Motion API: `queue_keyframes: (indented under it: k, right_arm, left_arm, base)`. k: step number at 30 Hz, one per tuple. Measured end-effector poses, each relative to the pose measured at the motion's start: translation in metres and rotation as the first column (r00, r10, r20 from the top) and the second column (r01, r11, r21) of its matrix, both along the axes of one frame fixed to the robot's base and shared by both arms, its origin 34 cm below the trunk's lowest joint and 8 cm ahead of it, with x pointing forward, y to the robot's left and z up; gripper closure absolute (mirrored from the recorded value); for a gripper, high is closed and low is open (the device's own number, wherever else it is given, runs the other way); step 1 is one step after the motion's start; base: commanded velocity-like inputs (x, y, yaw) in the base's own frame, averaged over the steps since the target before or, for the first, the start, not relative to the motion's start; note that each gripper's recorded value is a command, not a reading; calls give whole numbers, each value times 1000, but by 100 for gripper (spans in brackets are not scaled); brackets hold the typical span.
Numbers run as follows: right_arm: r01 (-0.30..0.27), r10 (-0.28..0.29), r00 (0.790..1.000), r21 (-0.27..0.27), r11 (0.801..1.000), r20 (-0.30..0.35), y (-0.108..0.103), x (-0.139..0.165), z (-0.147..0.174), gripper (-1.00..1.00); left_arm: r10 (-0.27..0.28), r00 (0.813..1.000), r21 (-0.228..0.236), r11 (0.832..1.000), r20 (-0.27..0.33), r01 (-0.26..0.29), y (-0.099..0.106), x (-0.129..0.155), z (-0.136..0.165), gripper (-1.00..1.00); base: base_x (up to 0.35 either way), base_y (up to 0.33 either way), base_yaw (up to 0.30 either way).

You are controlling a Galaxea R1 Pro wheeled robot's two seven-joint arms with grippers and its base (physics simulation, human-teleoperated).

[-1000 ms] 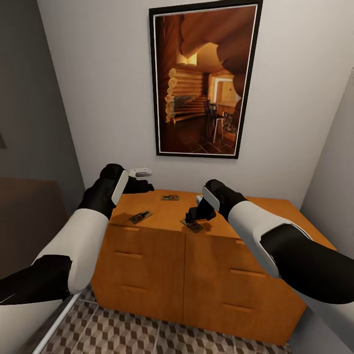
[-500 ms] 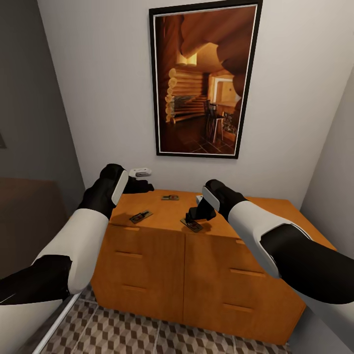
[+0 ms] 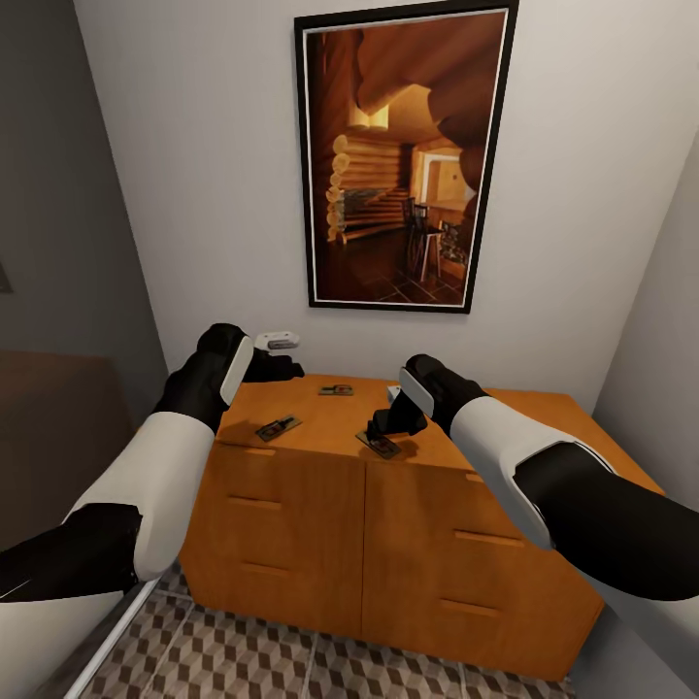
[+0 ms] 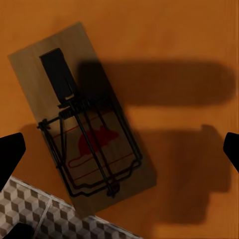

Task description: Take the four mousetraps from the cabinet in the bathroom and place them on the bathroom floor. Make sure all four end up on the same floor surface, and ensure that at least two of them are either under or directly next to the same bathroom sink.

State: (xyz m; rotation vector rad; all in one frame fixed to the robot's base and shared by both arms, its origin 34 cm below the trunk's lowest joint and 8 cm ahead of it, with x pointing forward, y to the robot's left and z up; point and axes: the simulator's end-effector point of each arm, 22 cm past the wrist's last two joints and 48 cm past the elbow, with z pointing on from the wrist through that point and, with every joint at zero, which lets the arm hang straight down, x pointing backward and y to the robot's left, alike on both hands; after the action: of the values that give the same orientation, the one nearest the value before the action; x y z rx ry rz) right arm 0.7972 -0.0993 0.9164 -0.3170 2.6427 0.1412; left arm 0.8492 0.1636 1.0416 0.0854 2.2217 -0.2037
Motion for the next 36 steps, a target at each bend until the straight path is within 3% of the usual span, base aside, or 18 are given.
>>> queue_keyframes:
  k: [36]
  right_arm:
    - [-8,8,1000,-5,1000,7,1,0,-1,-100]
  left_arm:
    - [1,1000,1,1000,-1,-1,0,0,0,-100]
  base:
    - [0,0,0]
